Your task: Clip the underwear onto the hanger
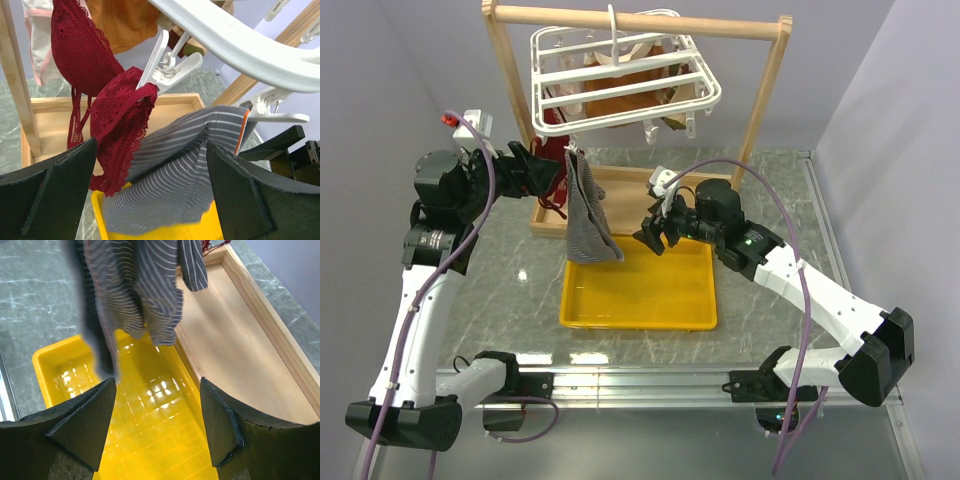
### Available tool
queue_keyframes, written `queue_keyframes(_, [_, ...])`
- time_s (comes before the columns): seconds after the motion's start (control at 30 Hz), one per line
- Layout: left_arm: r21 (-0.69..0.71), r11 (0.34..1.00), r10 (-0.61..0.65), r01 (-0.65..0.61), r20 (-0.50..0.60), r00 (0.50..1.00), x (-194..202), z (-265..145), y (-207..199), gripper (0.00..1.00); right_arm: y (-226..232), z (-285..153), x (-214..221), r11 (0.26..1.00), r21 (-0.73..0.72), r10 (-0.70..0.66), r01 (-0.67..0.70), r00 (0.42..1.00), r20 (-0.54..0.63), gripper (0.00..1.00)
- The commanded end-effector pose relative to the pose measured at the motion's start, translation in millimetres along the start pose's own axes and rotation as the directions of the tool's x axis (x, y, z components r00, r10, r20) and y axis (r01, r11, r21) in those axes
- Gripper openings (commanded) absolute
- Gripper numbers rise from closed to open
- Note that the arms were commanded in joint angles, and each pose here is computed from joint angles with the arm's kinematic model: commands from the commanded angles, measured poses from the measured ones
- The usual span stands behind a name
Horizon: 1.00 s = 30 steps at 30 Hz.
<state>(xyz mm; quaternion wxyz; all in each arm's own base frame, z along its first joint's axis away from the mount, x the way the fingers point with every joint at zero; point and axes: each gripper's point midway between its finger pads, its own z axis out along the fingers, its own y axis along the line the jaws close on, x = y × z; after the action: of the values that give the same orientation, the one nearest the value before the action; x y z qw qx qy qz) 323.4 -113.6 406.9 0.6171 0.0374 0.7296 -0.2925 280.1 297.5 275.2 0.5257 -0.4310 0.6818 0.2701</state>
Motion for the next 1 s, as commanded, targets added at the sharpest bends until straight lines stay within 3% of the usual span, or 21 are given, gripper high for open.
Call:
queue_keyframes(0.0, [0.034, 0.999, 0.000, -0.001, 0.026, 1.000, -10, -8, -11, 0.95, -1, -1, -21, 1.000, -0.009, -0.007, 0.007, 0.997, 0.077, 0.75])
queue_keyframes(0.5, [0.069, 0.998, -0.014, 0.013, 0.020, 1.000, -12, -7, -17, 0.94, -3, 6, -23, 1.000, -0.015, -0.020, 0.021, 0.996, 0.087, 0.73])
queue_keyframes(0.97, [0.116, 0.993, 0.009, -0.012, 0.029, 1.000, -20, -22, -33, 0.95, -16, -22, -32, 0.999, 0.030, 0.031, -0.034, 0.992, 0.121, 0.72])
